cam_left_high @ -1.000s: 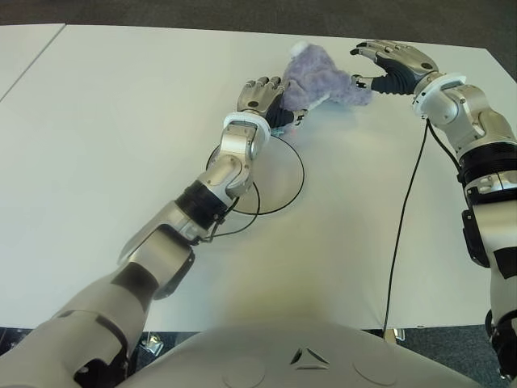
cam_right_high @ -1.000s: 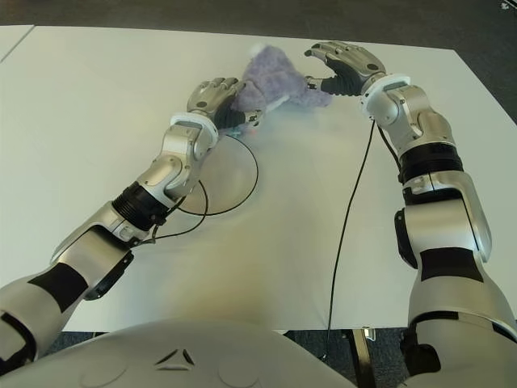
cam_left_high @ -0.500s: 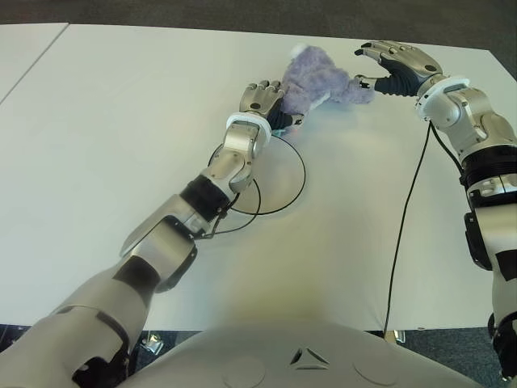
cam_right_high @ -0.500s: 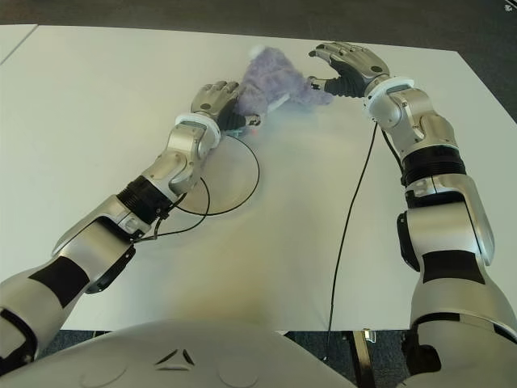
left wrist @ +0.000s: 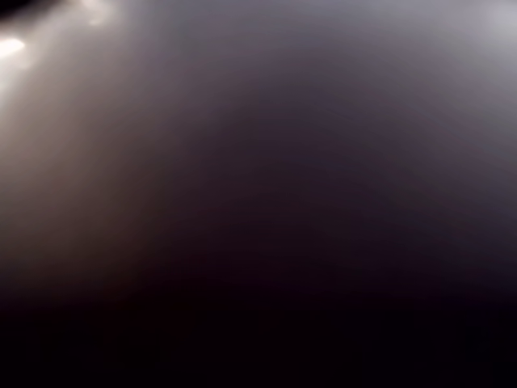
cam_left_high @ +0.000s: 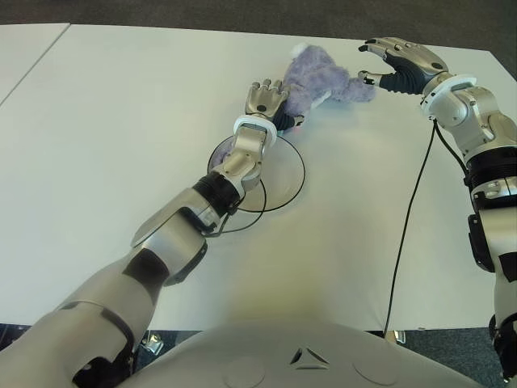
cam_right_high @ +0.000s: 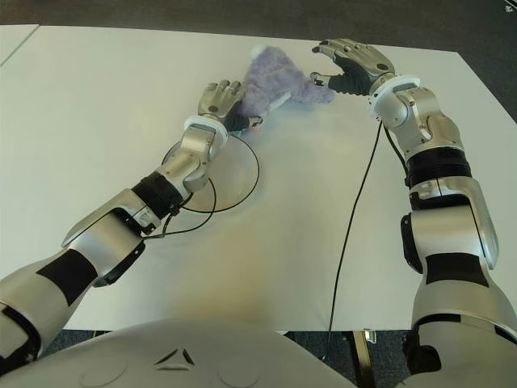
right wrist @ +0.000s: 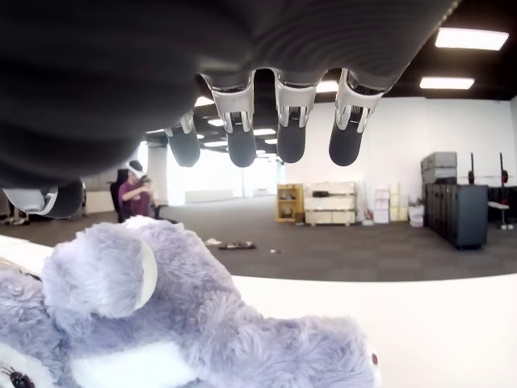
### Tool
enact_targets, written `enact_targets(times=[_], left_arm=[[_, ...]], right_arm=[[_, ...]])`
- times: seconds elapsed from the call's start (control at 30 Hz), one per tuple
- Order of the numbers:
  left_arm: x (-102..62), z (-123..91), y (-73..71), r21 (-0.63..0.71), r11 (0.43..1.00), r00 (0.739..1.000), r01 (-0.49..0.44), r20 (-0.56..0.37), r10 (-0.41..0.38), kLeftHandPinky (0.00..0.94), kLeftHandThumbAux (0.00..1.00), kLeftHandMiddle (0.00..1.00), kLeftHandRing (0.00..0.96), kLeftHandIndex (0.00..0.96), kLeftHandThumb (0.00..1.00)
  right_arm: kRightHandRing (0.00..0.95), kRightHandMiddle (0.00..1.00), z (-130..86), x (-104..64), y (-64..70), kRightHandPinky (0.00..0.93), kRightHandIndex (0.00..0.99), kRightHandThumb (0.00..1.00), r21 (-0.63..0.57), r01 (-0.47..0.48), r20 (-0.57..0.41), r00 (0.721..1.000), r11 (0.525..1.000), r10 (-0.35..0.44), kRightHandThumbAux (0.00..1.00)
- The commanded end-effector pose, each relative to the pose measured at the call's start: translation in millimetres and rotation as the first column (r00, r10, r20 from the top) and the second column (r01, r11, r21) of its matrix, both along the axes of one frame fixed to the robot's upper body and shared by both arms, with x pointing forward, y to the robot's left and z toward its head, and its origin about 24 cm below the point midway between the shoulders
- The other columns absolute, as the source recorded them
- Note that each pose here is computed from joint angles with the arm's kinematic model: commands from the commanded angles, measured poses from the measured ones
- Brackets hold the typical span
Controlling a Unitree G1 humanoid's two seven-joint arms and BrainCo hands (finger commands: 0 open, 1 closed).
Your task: Put the doll into the plate.
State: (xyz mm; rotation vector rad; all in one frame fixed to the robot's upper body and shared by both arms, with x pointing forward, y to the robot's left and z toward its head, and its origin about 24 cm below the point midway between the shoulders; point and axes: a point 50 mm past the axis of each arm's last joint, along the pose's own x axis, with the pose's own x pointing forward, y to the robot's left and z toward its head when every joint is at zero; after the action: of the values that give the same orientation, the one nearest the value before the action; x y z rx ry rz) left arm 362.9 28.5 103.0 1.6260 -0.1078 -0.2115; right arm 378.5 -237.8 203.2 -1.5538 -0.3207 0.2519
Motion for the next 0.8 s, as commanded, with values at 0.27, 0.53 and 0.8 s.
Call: enact_targets(times=[0.27,0.53,0.8], left_arm=[[-4.2,-34.5,14.2,0.105,0.992,0.998,-0.068,0.023,0.066,0.213,0.187,0.000,0.003,0.000,0.307],[-5.3,-39.2,16.3,0.093,0.993,0.987,-0.073,0.146,0.059,0.532,0.258,0.153,0.315,0.000,0.437],[-3.9,-43.8,22.5,0.028,0.998,0.975,-0.057,0.217,0.049,0.643,0.334,0.359,0.532,0.122,0.628]], right_arm=[[0.000,0.000,-4.7,-7.6,-4.0,0.000,0.000,0.495,-0.011,-0.004,-0.050,0.999,1.000,0.004,0.239],[0.000,0.000,-3.4,-10.7,-3.8,0.004,0.000,0.441,-0.021,-0.012,-0.064,0.998,1.000,0.011,0.278],[0.000,0.000,-2.2,-13.9,-2.3,0.052,0.000,0.409,-0.041,-0.027,-0.068,0.997,0.999,0.024,0.303]])
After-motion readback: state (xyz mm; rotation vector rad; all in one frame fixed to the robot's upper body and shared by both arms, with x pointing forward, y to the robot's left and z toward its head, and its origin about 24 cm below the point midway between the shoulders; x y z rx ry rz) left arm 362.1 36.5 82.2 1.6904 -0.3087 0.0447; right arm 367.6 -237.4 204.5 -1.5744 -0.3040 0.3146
